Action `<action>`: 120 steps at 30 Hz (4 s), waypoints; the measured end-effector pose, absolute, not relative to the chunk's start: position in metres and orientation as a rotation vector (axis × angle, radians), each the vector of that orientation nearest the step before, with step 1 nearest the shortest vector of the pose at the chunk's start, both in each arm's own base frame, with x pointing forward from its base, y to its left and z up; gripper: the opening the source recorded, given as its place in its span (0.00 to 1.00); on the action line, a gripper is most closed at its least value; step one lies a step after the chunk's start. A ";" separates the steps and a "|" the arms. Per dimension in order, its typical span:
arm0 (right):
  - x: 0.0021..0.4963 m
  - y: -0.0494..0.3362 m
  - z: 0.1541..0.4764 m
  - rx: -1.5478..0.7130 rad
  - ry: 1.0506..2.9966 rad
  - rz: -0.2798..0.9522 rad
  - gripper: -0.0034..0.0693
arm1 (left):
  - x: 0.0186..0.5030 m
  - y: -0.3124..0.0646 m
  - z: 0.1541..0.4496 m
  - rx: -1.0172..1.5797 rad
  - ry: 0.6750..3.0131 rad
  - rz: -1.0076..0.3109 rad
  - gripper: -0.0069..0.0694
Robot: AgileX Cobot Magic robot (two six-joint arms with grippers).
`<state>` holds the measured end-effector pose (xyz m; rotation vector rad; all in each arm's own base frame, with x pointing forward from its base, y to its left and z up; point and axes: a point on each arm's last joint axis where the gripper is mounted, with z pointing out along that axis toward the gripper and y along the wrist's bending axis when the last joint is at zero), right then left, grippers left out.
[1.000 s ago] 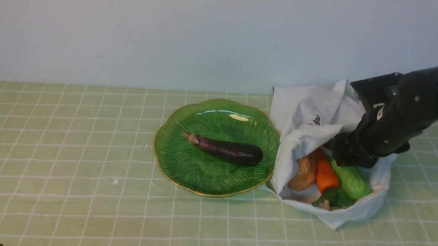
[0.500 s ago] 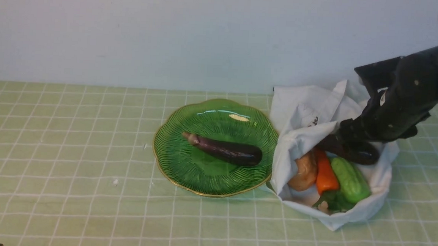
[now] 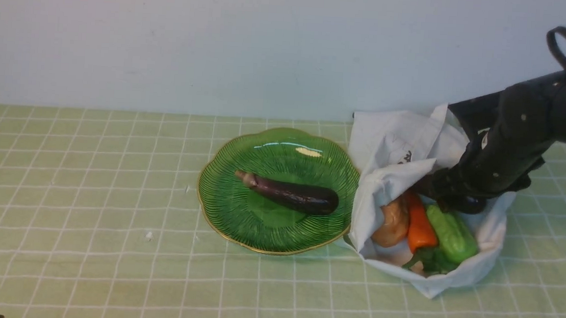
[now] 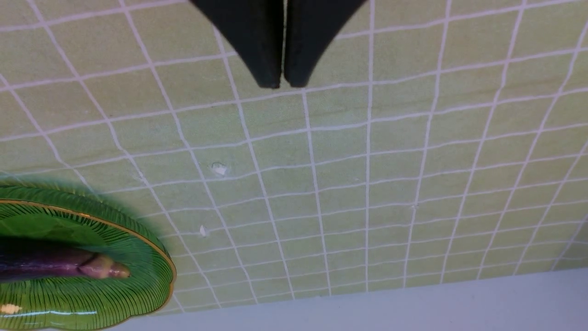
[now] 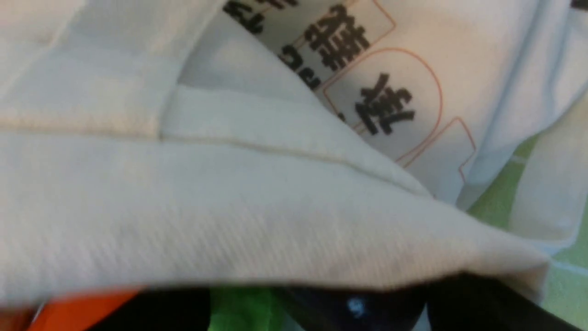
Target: Take vegetables from bag on green coffee tablecloth place on plate.
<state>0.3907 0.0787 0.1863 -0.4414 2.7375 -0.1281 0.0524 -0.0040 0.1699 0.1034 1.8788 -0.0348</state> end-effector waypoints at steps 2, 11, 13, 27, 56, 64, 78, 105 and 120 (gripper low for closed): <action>0.394 0.080 0.183 -0.443 2.725 -0.123 0.83 | 0.052 -0.004 0.170 0.103 1.879 -0.035 0.08; 0.391 0.078 0.186 -0.449 2.799 -0.153 0.57 | 0.052 -0.004 0.170 0.103 1.879 -0.035 0.08; 0.384 0.075 0.196 -0.442 2.831 -0.165 0.57 | 0.052 -0.004 0.170 0.103 1.879 -0.035 0.08; 0.321 0.071 0.289 -0.310 2.869 0.001 0.57 | 0.052 -0.004 0.170 0.103 1.879 -0.035 0.08; 0.323 0.206 0.278 -0.653 2.362 0.602 0.50 | 0.052 -0.004 0.170 0.103 1.879 -0.035 0.08; 0.353 0.223 0.214 -0.592 2.386 0.524 0.50 | 0.052 -0.004 0.170 0.103 1.879 -0.035 0.08; 0.355 0.218 0.233 -0.786 2.365 0.406 0.96 | 0.052 -0.004 0.170 0.103 1.879 -0.035 0.08; 0.072 0.038 0.455 -0.501 1.954 0.298 0.03 | 0.052 -0.004 0.170 0.103 1.879 -0.035 0.08; 0.058 0.028 0.297 -0.299 1.366 0.394 0.03 | 0.052 -0.004 0.170 0.103 1.879 -0.035 0.08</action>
